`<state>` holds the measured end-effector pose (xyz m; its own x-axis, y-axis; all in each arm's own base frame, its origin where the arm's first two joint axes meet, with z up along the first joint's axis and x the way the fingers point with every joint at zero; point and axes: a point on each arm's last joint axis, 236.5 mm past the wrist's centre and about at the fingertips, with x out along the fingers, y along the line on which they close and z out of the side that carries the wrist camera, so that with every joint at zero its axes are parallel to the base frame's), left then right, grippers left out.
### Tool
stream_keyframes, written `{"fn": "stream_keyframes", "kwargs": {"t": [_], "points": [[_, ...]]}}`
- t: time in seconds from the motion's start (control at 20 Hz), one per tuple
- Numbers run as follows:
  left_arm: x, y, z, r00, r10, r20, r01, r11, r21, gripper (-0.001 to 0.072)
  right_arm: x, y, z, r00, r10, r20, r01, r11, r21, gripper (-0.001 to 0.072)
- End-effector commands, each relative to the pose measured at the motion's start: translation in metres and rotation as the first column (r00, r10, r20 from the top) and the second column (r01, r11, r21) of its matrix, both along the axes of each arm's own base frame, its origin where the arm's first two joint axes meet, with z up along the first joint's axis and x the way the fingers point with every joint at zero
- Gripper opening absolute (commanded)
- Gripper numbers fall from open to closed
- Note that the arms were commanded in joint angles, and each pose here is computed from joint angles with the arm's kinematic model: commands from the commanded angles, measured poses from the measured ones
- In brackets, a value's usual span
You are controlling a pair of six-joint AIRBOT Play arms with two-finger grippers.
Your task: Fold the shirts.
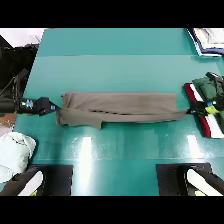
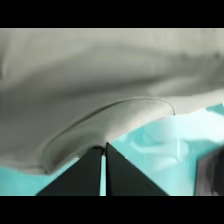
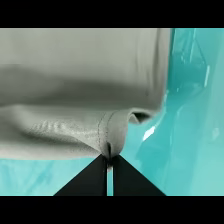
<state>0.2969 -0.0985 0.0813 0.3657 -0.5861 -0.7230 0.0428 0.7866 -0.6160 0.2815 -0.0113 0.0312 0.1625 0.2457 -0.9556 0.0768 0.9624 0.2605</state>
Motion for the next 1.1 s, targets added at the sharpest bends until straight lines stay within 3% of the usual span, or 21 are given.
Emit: {"fn": "stream_keyframes", "kwargs": {"t": [0.0, 0.25, 0.4, 0.45, 0.5, 0.55, 0.6, 0.7, 0.9, 1.05], "points": [[0.043, 0.011, -0.009, 0.999, 0.032, 0.018, -0.032, 0.999, 0.009, 0.0024, 0.041, 0.008, -0.007, 1.0, 0.009, 0.013, -0.009, 1.0, 0.006, 0.0017], [0.094, 0.028, -0.033, 0.994, 0.106, 0.011, -0.106, 0.994, 0.015, 0.0025, 0.075, 0.015, -0.03, 0.999, 0.031, -0.033, -0.031, 0.999, 0.019, 0.0018], [0.122, 0.042, -0.04, 0.982, 0.178, 0.061, -0.18, 0.983, 0.03, 0.003, 0.108, 0.02, -0.04, 0.999, -0.038, 0.012, 0.038, 0.998, 0.055, 0.002], [0.13, 0.046, -0.041, 0.976, 0.203, 0.079, -0.206, 0.978, 0.032, 0.028, 0.124, 0.025, -0.039, 0.996, -0.069, 0.053, 0.064, 0.994, 0.093, 0.0025], [0.136, 0.05, -0.04, 0.97, 0.224, 0.099, -0.228, 0.973, 0.035, 0.0598, 0.141, 0.031, -0.035, 0.989, -0.11, 0.098, 0.095, 0.984, 0.148, 0.0107], [0.141, 0.053, -0.037, 0.962, 0.251, 0.11, -0.255, 0.967, 0.024, 0.0687, 0.156, 0.033, -0.029, 0.978, -0.161, 0.133, 0.131, 0.969, 0.212, 0.0358], [0.144, 0.053, -0.031, 0.958, 0.262, 0.117, -0.265, 0.964, 0.013, 0.0688, 0.166, 0.034, -0.021, 0.969, -0.198, 0.148, 0.153, 0.952, 0.266, 0.0513], [0.141, 0.045, -0.021, 0.968, 0.225, 0.108, -0.226, 0.974, -0.001, 0.0658, 0.16, 0.024, -0.014, 0.976, -0.172, 0.136, 0.128, 0.95, 0.286, 0.0515], [0.109, 0.023, -0.02, 0.997, 0.072, 0.022, -0.071, 0.997, -0.013, 0.002, 0.101, 0.0, -0.026, 0.999, -0.044, 0.004, 0.04, 0.946, 0.322, 0.0513], [0.096, 0.013, -0.023, 1.0, 0.011, -0.012, -0.011, 1.0, -0.016, 0.0024, 0.073, -0.02, -0.055, 0.993, -0.097, -0.071, 0.116, 0.928, 0.355, 0.0513]]}}
